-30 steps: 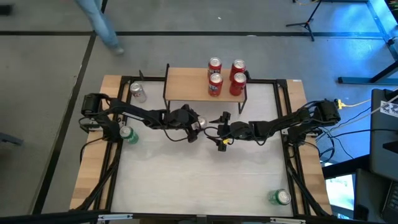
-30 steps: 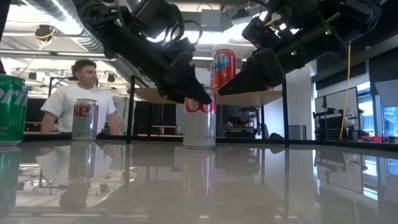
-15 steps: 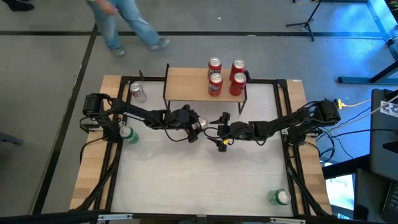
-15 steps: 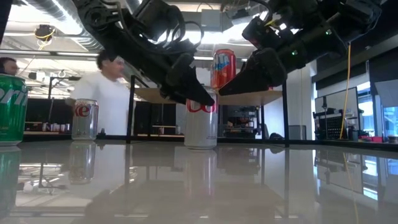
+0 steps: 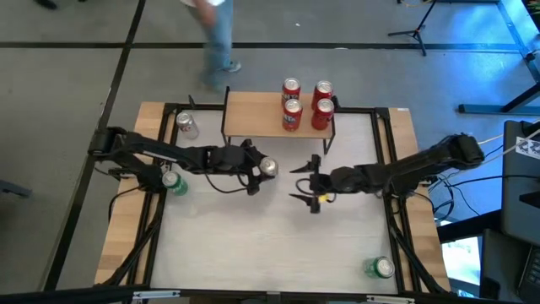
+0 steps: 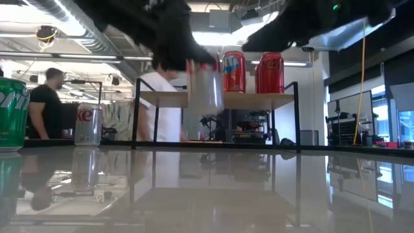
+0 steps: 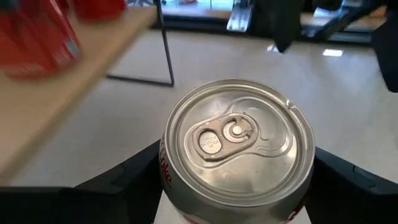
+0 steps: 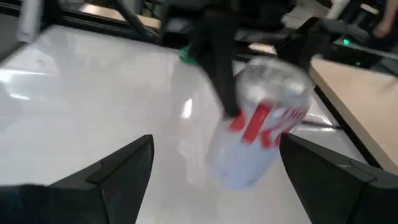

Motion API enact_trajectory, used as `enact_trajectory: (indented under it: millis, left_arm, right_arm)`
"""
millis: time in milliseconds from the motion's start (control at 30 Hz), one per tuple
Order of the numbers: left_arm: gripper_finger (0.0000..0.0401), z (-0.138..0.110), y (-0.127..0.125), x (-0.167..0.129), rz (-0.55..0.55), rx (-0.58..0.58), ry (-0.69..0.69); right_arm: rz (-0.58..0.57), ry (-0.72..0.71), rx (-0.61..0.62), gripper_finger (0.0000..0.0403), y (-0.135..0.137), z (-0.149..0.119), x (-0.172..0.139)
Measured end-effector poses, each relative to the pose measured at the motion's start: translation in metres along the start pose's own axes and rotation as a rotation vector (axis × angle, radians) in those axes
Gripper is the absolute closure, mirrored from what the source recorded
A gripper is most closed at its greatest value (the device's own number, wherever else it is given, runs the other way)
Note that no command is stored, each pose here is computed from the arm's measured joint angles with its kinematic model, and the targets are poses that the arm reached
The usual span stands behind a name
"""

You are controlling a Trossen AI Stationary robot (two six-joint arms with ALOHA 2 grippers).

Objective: Place canned beverage on shelf
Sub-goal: Put the bottom silver soda can on the shelf

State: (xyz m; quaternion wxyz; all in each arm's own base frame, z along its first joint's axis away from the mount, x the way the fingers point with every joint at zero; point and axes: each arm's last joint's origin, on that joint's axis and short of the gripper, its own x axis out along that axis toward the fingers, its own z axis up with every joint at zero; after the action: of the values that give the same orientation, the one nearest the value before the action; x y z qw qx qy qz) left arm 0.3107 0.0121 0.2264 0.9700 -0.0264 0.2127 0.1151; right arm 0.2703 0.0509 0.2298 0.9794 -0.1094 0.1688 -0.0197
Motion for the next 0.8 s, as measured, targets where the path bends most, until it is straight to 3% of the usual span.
enact_trajectory:
  millis: [133, 400, 633, 800]
  left_arm:
    - [0.0115, 0.023, 0.001, -0.02, 0.012, 0.025, 0.01]
    - [0.0114, 0.083, 0.014, -0.042, 0.138, 0.124, 0.032]
    - [0.0113, 0.115, 0.051, -0.054, 0.228, 0.129, 0.025]
    - [0.0113, 0.116, 0.091, -0.055, 0.211, 0.093, 0.03]
  right_arm:
    - [0.04, -0.024, -0.011, 0.0059, 0.007, 0.009, -0.016]
    - [0.063, -0.054, -0.012, 0.0059, 0.011, 0.014, -0.025]
    - [0.065, -0.034, 0.017, 0.0059, 0.011, 0.012, -0.025]
    - [0.066, -0.027, 0.033, 0.0059, 0.011, 0.012, -0.025]
